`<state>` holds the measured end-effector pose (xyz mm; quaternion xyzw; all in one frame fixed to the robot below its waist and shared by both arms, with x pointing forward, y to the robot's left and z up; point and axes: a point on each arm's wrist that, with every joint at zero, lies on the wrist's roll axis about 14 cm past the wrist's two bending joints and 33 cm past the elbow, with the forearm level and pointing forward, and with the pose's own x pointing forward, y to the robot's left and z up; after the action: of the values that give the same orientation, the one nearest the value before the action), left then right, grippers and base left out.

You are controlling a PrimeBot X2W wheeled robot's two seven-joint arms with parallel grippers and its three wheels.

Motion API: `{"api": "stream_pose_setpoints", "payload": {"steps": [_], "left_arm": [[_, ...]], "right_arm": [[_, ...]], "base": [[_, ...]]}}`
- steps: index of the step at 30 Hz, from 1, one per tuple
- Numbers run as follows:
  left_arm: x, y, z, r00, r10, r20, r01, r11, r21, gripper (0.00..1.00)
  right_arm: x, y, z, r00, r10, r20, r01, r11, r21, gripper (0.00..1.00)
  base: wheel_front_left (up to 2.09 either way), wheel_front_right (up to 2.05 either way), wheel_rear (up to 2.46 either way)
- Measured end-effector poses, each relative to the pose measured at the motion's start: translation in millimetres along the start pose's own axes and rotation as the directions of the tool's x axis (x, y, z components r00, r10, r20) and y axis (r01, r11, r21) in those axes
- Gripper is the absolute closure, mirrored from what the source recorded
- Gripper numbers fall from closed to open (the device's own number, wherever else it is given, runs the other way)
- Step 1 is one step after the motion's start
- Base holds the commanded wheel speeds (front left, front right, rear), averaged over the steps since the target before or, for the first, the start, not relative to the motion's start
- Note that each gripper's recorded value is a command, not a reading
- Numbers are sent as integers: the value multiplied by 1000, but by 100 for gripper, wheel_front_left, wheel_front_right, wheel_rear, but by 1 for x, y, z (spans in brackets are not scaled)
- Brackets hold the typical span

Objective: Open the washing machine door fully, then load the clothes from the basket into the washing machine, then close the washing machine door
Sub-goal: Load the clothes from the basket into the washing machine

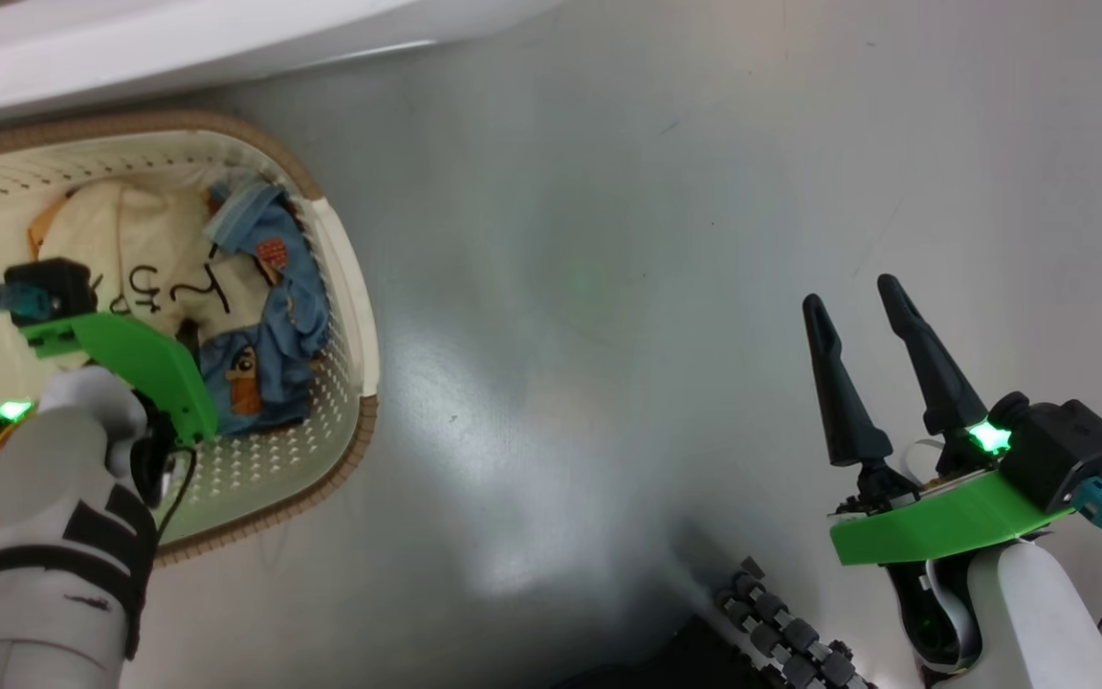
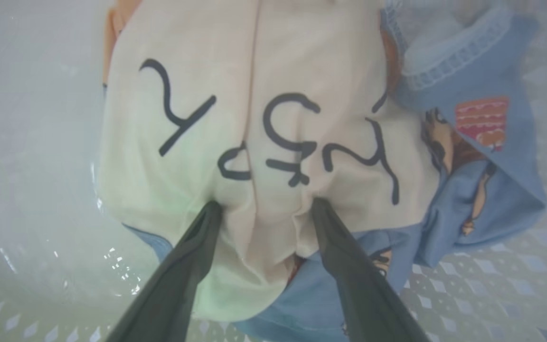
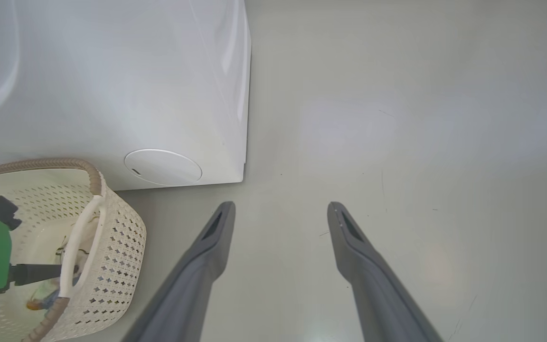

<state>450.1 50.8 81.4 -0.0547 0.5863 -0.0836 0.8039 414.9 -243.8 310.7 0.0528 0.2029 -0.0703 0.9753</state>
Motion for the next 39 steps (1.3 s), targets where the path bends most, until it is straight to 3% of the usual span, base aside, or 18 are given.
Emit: {"api": "stream_pose_setpoints", "payload": {"steps": [5, 6, 7, 8, 9, 10, 16, 23, 35, 39], "left_arm": [[6, -10, 9, 999, -28, 36, 28, 1000, -1, 0], [6, -13, 11, 999, -36, 39, 35, 999, 10, 4], [7, -15, 12, 998, -41, 41, 40, 999, 22, 23], [8, -16, 13, 998, -45, 48, 43, 999, 33, 53], [9, -18, 12, 998, -48, 49, 46, 998, 43, 67], [9, -19, 11, 998, -51, 45, 48, 997, 55, 100], [8, -19, 10, 997, -41, 63, 36, 997, 74, 100], [-9, -15, 27, 987, -14, 160, 14, 1000, 1, 100], [-77, -7, 23, 953, 4, 303, 18, 997, -71, 100], [-111, -7, 37, 915, 7, 403, 36, 995, -97, 100]], "right_arm": [[1, -5, -3, 1000, -8, -9, 7, 1000, -15, 0], [1, -6, -3, 1000, -10, -10, 9, 1000, -19, 0], [2, -8, -3, 1000, -13, -9, 13, 1000, -22, 0], [2, -10, -3, 1000, -17, -8, 17, 1000, -26, 0], [2, -12, -2, 1000, -19, -7, 19, 999, -31, 0], [3, -13, -2, 1000, -20, -6, 19, 999, -34, 0], [4, -13, -2, 1000, -18, -4, 18, 999, -37, 0], [6, -5, 2, 1000, 3, 9, -3, 1000, -18, 0], [-3, 19, 48, 989, 70, 131, -73, 997, 21, 0], [-12, 27, 69, 978, 92, 186, -99, 995, 29, 0]], "base": [[0, 0, 0], [0, 0, 0], [0, 0, 0], [0, 0, 0], [0, 0, 0], [0, 0, 0], [0, 0, 0], [0, 0, 0], [0, 0, 0], [0, 0, 0]]}}
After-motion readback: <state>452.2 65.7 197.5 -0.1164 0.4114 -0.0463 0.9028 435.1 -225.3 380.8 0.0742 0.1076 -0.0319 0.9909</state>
